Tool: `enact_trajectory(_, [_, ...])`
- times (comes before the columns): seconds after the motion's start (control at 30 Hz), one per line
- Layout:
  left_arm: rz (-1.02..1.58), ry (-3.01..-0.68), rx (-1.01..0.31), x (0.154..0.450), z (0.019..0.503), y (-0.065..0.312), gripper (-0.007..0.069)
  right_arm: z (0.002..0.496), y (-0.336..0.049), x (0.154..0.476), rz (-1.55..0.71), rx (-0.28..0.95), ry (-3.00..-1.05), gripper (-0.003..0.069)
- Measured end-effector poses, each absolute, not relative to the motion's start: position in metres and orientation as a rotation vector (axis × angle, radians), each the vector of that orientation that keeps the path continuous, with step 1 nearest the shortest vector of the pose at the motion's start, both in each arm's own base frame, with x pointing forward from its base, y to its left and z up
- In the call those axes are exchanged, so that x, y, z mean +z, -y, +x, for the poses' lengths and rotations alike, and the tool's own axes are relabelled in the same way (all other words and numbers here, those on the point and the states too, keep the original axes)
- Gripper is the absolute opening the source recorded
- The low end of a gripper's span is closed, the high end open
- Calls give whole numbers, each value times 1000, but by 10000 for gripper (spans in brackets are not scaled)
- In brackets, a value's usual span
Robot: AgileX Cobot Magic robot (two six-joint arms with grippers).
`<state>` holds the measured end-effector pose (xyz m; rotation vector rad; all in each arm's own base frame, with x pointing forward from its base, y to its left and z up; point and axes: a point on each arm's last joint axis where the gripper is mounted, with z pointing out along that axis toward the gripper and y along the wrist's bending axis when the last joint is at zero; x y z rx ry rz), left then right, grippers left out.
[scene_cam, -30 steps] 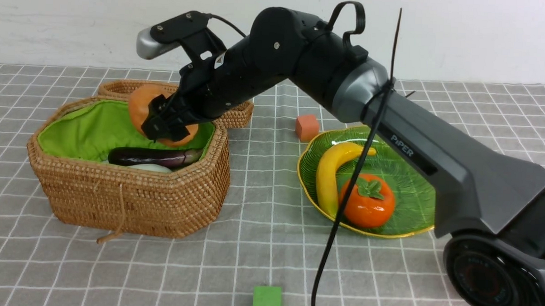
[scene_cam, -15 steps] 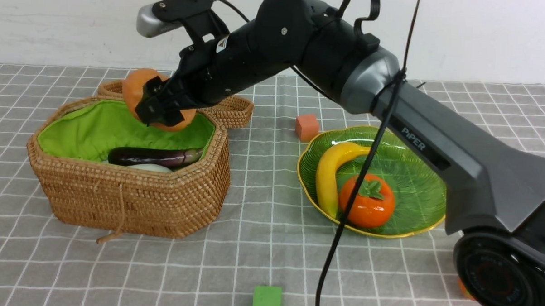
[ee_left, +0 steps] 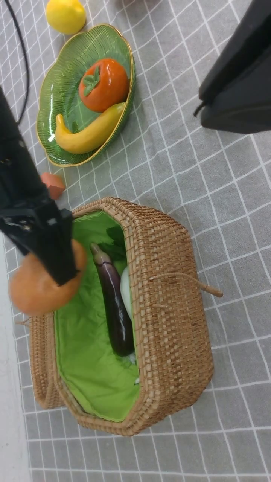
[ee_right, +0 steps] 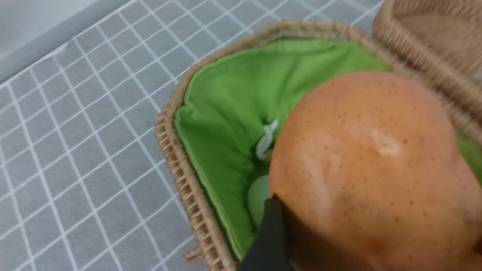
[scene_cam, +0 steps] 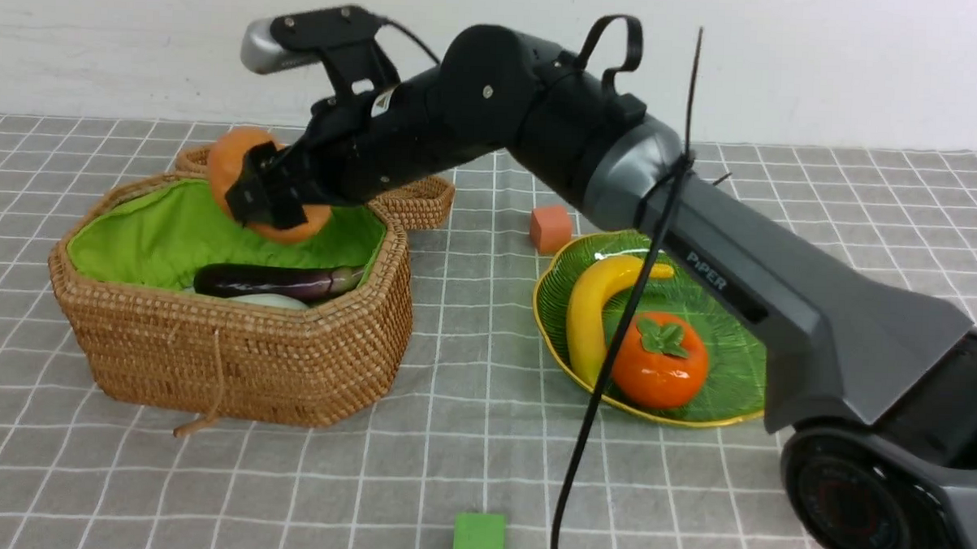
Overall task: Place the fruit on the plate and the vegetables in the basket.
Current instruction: Use the right arm to grab a potato and put it into the left basket
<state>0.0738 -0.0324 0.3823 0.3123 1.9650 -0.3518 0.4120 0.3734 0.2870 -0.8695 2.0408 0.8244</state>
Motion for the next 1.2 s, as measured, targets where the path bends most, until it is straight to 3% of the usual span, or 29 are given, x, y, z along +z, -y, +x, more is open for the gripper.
enact_trajectory(0.37, [313,-1962,-354,383,74,33,-13,425,-380,251,-638,898,-2167,621])
enact_trajectory(0.87, [316,-1958,-354,383,74,33,-13,424,-381,247,-768,835,-2138,621])
enact_trajectory(1.07, [324,-1956,-348,383,74,33,-11,415,-375,275,-805,837,-2100,621])
enact_trajectory(1.2, [338,-1953,-339,383,74,33,-10,403,-366,317,-841,832,-2024,621])
